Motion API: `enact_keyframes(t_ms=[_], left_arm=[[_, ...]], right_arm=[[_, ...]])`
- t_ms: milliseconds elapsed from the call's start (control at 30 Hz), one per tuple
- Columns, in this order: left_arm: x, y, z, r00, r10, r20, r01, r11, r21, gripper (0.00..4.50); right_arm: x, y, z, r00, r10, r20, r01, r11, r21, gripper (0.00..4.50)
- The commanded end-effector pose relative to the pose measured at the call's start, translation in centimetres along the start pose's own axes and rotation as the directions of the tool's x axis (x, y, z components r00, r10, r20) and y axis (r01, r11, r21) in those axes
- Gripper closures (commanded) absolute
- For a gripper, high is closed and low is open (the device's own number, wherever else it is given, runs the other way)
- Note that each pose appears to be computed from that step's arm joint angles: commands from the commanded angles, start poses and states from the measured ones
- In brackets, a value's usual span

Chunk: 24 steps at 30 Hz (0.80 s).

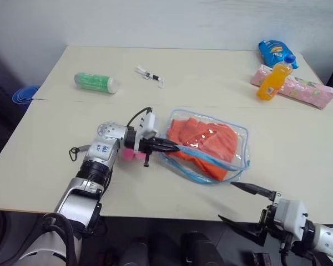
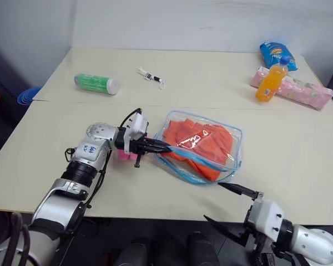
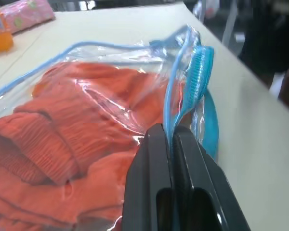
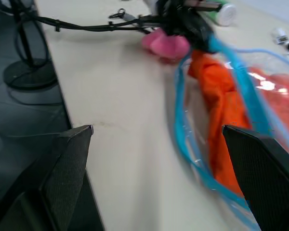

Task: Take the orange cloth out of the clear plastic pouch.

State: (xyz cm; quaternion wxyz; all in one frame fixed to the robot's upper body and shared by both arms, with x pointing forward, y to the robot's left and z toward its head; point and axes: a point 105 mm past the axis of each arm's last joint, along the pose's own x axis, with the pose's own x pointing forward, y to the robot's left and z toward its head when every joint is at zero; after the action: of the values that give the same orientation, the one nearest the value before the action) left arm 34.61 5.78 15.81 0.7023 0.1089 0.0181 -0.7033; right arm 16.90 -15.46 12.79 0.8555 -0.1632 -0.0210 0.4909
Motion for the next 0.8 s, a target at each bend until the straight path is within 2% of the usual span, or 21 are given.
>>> enact_keyframes(t_ms=[33, 133, 300, 567, 667, 800], left_arm=[[0.0, 0.7, 1.2, 0.995, 0.085, 0.048, -0.081, 0.993, -0.082, 4.46], [0.5, 0.4, 1.5, 0.997, 0.07, 0.032, -0.067, 0.994, -0.088, 4.46], [0.9, 0.2, 1.2, 0.997, 0.072, -0.01, -0.072, 0.993, -0.098, 4.46], [1.5, -0.6, 1.4, 0.998, 0.062, 0.004, -0.061, 0.991, -0.122, 4.46], [1.7, -0.9, 1.3, 0.999, 0.051, 0.0, -0.051, 0.991, -0.121, 4.46], [1.8, -1.2, 1.3, 0.999, 0.046, 0.003, -0.045, 0.991, -0.126, 4.46]], right_arm=[[2.2, 0.1, 0.7, 1.0, 0.026, -0.001, -0.026, 0.999, 0.024, 0.0], [4.2, -2.3, 0.9, 0.996, -0.087, 0.022, 0.086, 0.995, 0.041, 0.0], [6.8, -3.7, -0.2, 0.989, -0.139, -0.055, 0.143, 0.986, 0.08, 0.0], [9.4, -6.8, -1.1, 0.931, -0.349, -0.102, 0.352, 0.936, 0.011, 0.0], [10.0, -8.3, -1.2, 0.897, -0.425, -0.122, 0.415, 0.905, -0.098, 0.0], [10.5, -9.3, -1.7, 0.871, -0.465, -0.161, 0.411, 0.867, -0.282, 0.0]])
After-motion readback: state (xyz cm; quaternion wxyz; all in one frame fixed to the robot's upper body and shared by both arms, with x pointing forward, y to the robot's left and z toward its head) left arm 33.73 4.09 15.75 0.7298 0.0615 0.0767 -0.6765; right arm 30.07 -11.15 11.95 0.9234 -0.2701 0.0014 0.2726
